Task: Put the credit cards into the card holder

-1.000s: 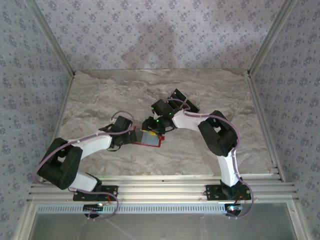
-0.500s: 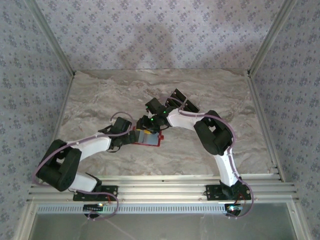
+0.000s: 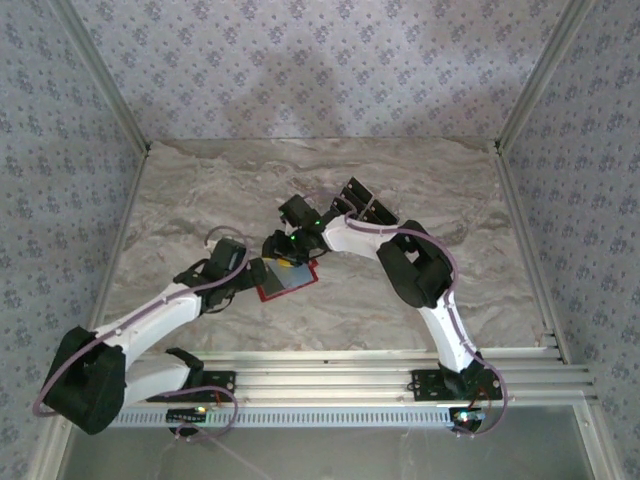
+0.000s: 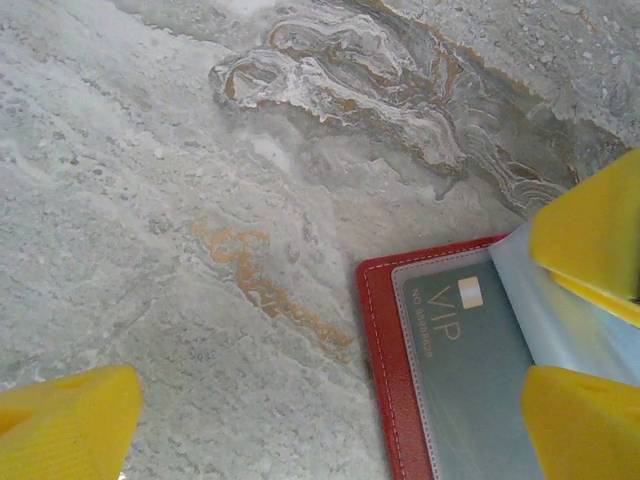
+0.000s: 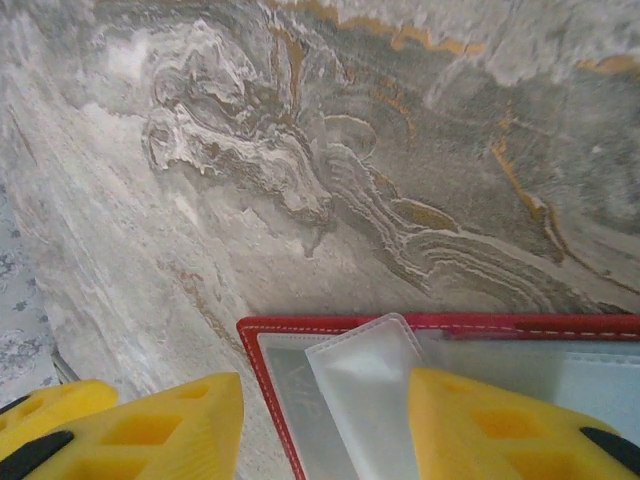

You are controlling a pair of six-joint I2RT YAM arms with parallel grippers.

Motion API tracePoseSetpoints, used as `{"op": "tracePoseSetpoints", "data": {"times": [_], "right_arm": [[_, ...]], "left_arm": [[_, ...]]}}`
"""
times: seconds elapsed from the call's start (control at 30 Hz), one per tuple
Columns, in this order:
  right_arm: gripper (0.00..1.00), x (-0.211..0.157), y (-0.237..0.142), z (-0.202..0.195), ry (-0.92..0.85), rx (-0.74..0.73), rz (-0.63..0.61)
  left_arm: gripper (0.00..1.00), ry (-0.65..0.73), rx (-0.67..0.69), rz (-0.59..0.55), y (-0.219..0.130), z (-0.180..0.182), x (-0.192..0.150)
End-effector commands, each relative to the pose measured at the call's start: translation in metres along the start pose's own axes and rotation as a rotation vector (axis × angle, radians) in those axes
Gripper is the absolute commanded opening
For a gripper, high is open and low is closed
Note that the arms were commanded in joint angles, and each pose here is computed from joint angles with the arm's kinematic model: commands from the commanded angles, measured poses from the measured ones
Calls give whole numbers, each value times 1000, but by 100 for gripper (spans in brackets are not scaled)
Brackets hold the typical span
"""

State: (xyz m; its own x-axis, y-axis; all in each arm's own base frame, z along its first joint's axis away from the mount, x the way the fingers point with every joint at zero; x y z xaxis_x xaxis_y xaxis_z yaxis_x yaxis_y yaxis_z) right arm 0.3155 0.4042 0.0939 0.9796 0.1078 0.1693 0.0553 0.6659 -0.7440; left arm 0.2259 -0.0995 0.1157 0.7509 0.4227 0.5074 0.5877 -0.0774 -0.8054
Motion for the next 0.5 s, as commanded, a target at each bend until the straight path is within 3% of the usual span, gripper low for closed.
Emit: {"op": "tracePoseSetpoints", "data": {"times": [0.0, 0.47], "right_arm": [[49, -6, 8, 9, 4, 5, 37], [49, -48, 4, 55, -36, 81, 72]], "left_arm": [[98, -18, 36, 11, -3, 11, -4], [98, -36, 0, -54, -23, 10, 7]]}}
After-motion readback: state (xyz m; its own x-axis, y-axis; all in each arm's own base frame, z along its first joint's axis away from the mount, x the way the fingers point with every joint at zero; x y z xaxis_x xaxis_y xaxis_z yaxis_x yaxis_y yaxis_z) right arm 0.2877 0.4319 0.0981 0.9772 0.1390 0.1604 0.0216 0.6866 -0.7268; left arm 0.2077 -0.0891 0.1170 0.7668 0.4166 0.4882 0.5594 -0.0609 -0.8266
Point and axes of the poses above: each hand's point on the last joint's axis, 136 mm out from that joint toward the fingers, its own y axis out along the fingers, its own z axis along the line the jaws close on, x = y × z, the point moved 6 cm from there along -y, back along the fingers, and after that the axes turned 8 degrees about -y, right-handed, at the moved point
